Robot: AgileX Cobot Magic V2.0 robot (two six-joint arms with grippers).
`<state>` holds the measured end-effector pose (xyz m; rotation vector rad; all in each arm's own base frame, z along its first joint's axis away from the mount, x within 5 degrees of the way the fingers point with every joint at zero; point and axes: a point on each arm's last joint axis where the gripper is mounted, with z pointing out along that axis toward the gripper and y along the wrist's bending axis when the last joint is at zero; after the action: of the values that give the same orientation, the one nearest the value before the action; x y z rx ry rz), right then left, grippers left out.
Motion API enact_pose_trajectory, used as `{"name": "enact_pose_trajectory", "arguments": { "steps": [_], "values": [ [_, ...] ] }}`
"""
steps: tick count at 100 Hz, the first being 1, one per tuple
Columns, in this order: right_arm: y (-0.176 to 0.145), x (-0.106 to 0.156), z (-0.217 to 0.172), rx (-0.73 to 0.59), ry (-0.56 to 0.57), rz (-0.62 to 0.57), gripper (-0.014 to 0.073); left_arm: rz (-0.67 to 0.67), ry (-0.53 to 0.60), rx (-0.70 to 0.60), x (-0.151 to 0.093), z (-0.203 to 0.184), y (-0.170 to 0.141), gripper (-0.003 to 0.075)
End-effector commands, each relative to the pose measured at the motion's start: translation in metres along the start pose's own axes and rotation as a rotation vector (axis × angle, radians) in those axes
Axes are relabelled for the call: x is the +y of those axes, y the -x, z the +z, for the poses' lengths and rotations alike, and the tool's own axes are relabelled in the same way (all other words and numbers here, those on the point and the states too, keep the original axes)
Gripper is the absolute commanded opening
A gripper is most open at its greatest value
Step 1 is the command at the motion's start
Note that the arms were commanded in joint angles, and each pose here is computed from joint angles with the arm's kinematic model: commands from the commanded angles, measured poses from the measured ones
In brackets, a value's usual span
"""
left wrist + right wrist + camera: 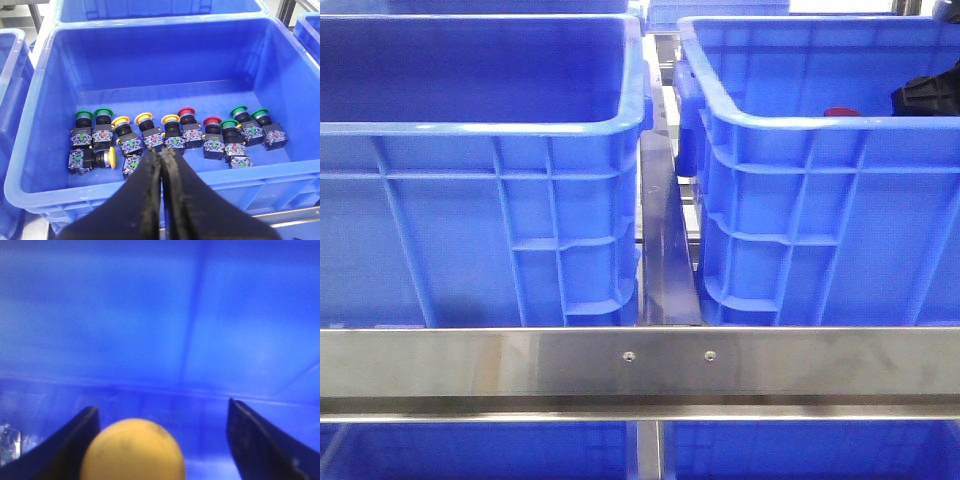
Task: Pick red and yellow buttons and place in box
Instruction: 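Open the right gripper to release the yellow button and withdraw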
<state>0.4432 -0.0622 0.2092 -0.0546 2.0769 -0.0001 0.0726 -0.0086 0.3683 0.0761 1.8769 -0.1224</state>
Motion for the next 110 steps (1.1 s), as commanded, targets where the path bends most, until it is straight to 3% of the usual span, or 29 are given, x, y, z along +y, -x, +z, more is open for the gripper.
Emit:
{"name": "enact_pose_trajectory", "arguments": {
  "steps": [1,32,59,110],
  "values": [
    [0.04,-0.001,-0.031,-0.134,-0.008,0.078,0.0563,-0.014,-0.012,-0.099,-0.001,-0.003,0.014,-0.0019],
    [0.058,0.008,-0.093,-0.212,-0.012,0.065,0.0563,-0.014,-0.011,-0.097,-0.001,-0.003,0.014,-0.0019],
    [0.056,0.029,-0.18,-0.31,-0.002,0.115,0.0563,-0.014,-0.011,-0.096,-0.001,-0.003,0.014,-0.0019],
    [0.003,0.063,-0.317,-0.527,-0.001,0.073,0.0561,-0.014,-0.011,-0.096,-0.001,-0.003,0.014,-0.0019]
  ]
}}
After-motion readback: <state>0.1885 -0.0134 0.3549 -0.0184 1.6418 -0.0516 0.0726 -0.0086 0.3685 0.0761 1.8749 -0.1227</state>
